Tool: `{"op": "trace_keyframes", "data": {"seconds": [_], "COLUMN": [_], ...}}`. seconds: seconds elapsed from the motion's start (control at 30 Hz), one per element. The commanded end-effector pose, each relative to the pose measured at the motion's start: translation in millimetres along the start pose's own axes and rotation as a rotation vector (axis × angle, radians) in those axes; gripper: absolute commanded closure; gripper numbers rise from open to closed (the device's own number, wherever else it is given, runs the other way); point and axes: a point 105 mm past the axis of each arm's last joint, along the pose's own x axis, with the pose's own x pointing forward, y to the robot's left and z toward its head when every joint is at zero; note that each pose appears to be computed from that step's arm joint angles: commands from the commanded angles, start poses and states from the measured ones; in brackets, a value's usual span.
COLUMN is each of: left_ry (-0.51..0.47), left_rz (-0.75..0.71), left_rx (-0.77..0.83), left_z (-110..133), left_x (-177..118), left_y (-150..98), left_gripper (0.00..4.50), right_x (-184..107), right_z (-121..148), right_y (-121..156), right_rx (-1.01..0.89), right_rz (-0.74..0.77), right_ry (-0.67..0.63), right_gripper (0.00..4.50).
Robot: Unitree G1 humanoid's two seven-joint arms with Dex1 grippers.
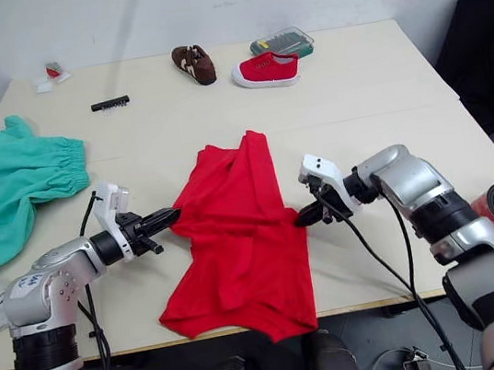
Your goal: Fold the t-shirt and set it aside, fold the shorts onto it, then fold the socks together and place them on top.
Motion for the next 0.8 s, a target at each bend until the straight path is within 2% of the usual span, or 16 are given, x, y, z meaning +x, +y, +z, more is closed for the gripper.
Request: {"op": "trace_keyframes", "data": {"seconds": [0.03,0.13,0.3,0.4,0.5,0.6,0.73,0.8], "left_ry": [-0.025,-0.019,-0.017,-0.033,-0.010,0.057,0.170,0.190], "left_rz": [0.032,0.036,-0.017,-0.070,-0.048,-0.053,-0.068,-0.150], "left_rx": [0.044,0.043,0.047,0.062,0.165,0.356,0.656,0.811], "left_z": [7,3,2,9,14,17,20,21], "left_x": [-6,-5,11,15,13,2,-27,-41], "left_y": [7,10,6,4,14,19,32,25], "left_gripper": [4.50,4.50,4.50,4.50,3.83,2.90,1.58,0.94], "right_x": [-8,-7,2,3,-5,-19,-47,-57], "right_z": [8,8,-4,2,4,0,-16,-26], "right_y": [-15,-24,-14,-15,-11,4,26,38], "right_rx": [-0.051,-0.076,-0.096,-0.072,-0.067,-0.121,-0.278,-0.369], "right_rz": [-0.063,-0.109,-0.076,-0.126,-0.193,-0.227,-0.284,-0.298], "right_ry": [0.006,0.020,0.032,-0.039,-0.108,-0.134,-0.076,-0.051], "right_gripper": [4.46,4.46,4.46,4.46,3.81,2.81,1.40,1.40]}}
